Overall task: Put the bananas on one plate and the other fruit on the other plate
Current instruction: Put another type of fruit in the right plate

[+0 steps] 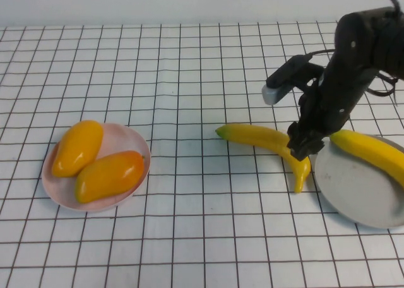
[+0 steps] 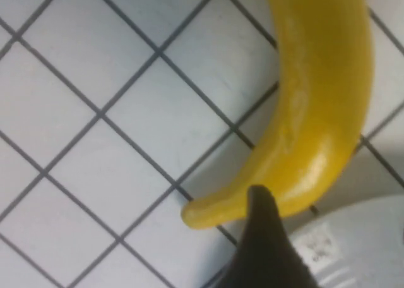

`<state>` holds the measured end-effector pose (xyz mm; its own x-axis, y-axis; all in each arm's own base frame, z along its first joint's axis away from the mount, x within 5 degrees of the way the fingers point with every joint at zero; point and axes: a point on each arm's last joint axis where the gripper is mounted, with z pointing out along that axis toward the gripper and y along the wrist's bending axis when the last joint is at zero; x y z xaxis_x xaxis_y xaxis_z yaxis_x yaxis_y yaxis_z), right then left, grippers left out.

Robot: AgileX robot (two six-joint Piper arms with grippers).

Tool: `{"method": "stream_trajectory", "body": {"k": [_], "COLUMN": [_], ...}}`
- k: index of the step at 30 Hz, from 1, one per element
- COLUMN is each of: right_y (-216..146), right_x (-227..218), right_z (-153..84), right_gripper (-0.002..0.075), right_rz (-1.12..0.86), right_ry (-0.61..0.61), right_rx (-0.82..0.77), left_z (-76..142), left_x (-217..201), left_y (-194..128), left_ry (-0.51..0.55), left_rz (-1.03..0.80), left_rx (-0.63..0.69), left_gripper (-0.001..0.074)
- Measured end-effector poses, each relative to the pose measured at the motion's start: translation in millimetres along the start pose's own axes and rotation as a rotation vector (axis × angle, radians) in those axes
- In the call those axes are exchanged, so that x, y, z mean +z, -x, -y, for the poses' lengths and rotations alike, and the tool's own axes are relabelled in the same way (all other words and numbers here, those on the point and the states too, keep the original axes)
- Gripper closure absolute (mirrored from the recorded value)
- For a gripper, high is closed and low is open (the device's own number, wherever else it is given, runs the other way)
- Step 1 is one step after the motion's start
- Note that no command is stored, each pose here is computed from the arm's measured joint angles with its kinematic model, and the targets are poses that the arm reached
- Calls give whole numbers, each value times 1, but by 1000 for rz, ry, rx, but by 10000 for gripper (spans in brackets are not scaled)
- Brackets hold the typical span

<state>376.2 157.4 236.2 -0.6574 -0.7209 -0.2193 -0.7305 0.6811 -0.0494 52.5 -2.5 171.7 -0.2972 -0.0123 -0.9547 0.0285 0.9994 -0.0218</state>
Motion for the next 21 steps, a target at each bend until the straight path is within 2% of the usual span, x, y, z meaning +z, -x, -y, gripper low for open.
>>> {"method": "stream_trajectory", "body": {"k": [9, 12, 15, 21], "right_y": [22, 25, 29, 38], "right_x": [47, 55, 56, 31], "right_z": [0, 2, 3, 6], "right_gripper": [315, 337, 416, 412], "right_rz": [-39, -44, -40, -53], "right_ry": [54, 58, 50, 49], "right_rx": [-7, 7, 50, 99], "left_z": [0, 0, 0, 0], "left_x": [0, 0, 0, 0], "left_y": [0, 0, 0, 0], "left_ry": [0, 0, 0, 0], "left_rz": [0, 0, 0, 0], "left_rx": [0, 0, 0, 0], "left_gripper": [739, 739, 739, 739]}}
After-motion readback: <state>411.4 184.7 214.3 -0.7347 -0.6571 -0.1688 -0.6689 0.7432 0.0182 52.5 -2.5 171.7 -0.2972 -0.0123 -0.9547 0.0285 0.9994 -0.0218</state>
